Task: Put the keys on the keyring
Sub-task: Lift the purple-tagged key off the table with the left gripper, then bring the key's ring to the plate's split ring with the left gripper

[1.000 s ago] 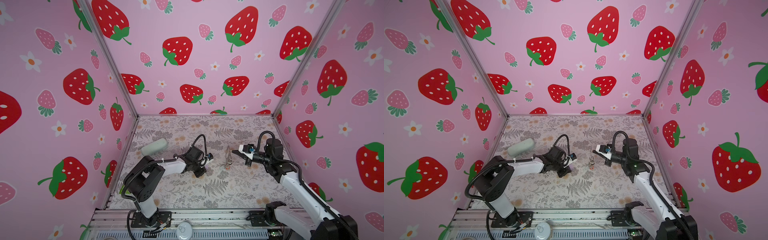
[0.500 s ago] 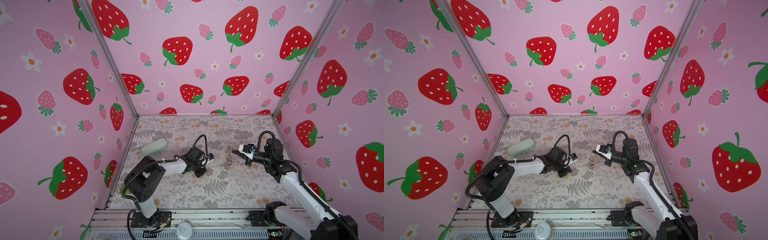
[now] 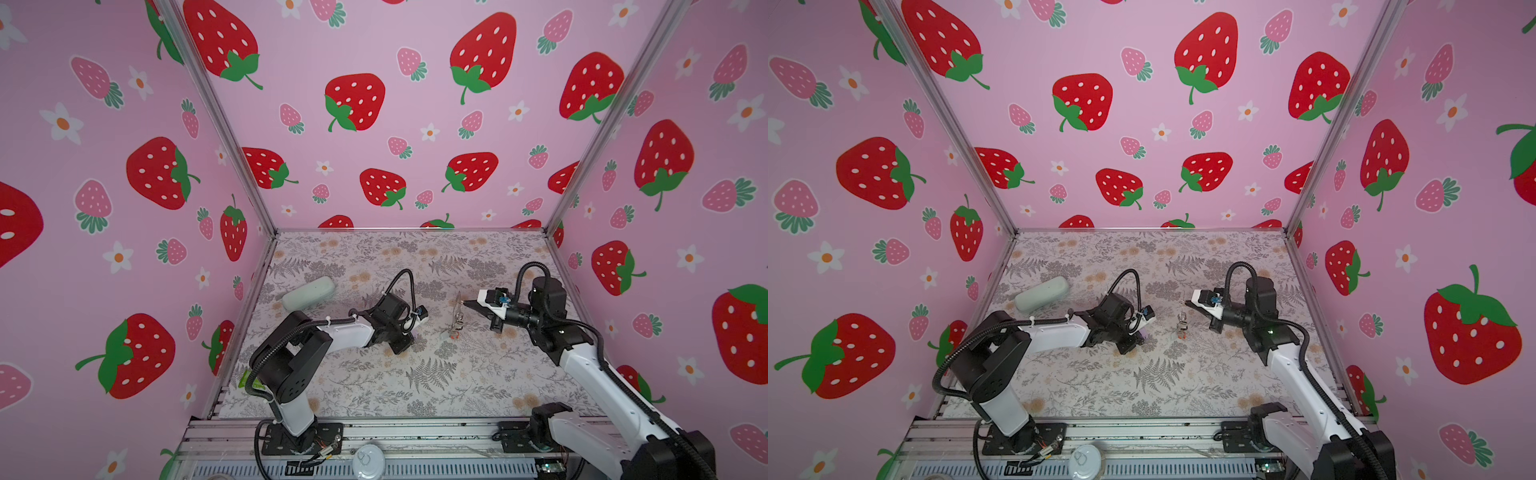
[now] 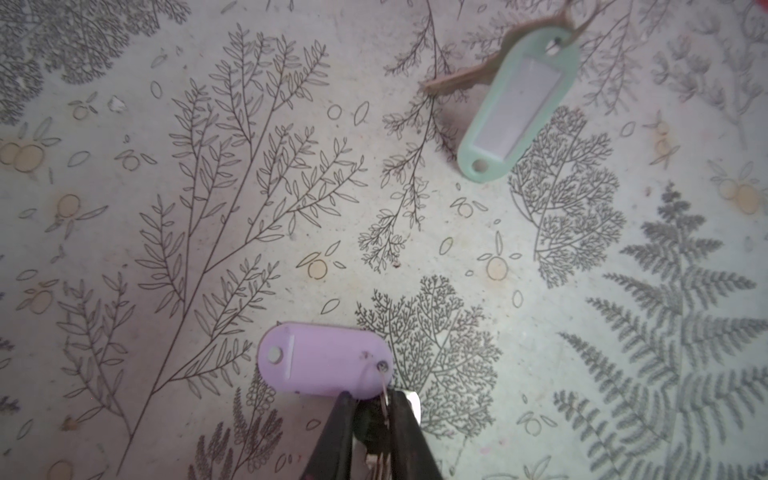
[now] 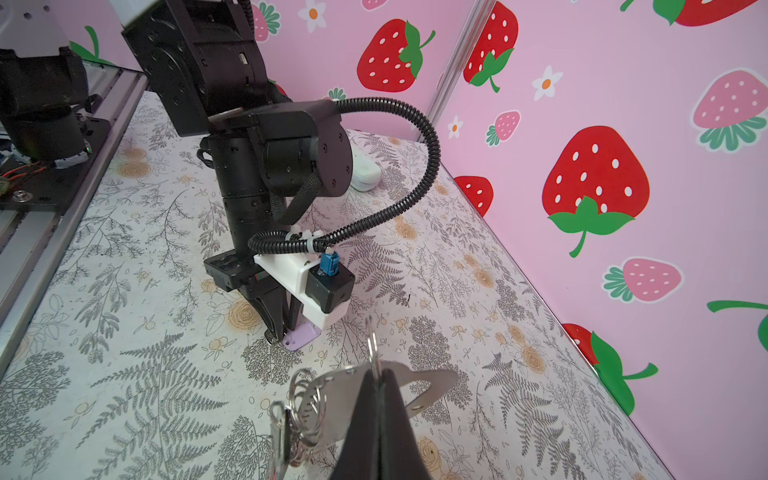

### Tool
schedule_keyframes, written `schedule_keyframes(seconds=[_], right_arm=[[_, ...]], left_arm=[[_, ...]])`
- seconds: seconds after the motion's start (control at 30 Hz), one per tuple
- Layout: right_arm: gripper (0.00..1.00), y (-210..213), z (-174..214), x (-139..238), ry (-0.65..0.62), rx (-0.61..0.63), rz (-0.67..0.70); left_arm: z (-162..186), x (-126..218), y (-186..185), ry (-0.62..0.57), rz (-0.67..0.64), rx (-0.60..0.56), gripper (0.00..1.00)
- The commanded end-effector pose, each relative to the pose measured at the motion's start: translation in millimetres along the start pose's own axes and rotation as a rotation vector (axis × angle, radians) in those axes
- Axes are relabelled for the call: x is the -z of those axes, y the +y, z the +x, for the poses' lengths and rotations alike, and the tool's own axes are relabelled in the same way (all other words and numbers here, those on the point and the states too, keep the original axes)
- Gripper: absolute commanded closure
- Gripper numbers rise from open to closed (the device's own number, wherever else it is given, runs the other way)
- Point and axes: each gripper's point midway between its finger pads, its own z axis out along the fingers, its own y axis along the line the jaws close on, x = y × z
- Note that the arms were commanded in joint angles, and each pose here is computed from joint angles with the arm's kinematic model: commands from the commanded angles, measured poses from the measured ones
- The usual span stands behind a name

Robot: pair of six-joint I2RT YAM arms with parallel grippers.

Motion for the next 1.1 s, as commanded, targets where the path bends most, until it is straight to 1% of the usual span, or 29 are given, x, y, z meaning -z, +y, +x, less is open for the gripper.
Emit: schedule_keyframes(seconds=[0.0,0.07,0.3,0.37,0.4,0.5,0.6,0.73,0.93,1.07], right_arm=[[1.00,-3.5,-15.1,2.5,-0.048,0.048,-0.003],[1.00,-3.6,-15.2,2.6,-0.048,0.049,-0.003],[1.00,-2.1,-14.7,2.7,-0.051,0.046,-0.005],[1.00,-1.6,-15.4,2.7,-0.059,0.040,-0.005],[1.00,-1.5,-15.4,2.5,-0.062,0.037,-0.006],[1.00,-0.8,-16.0,2.1,-0.072,0.032,-0.007],[1.00,0.0,-14.5,0.6,-0.081,0.017,-0.014],[1.00,1.1,-14.9,-0.6,-0.100,-0.002,-0.023],[1.00,7.0,-20.7,-6.6,-0.163,-0.075,-0.107],[1.00,11.3,-26.0,-21.8,-0.163,-0.089,-0.172]], left_arm=[[8.2,-7.2,-3.2,0.035,0.014,0.006,0.80],[6.8,-8.1,-3.9,0.032,0.014,0.002,0.80],[5.7,-9.0,-7.1,0.028,0.011,-0.013,0.92],[1.9,-4.5,-7.6,0.008,-0.001,-0.030,0.93],[-0.6,-1.8,-8.2,-0.005,-0.004,-0.038,0.99],[-10.4,8.7,-8.3,-0.055,-0.016,-0.051,1.00],[-21.7,22.0,-9.9,-0.103,-0.024,-0.069,1.00],[-43.8,49.6,-8.5,-0.166,-0.058,-0.126,1.00],[-80.2,100.1,2.6,-0.244,-0.155,-0.269,1.00],[-102.6,126.1,8.5,-0.270,-0.206,-0.366,1.00]])
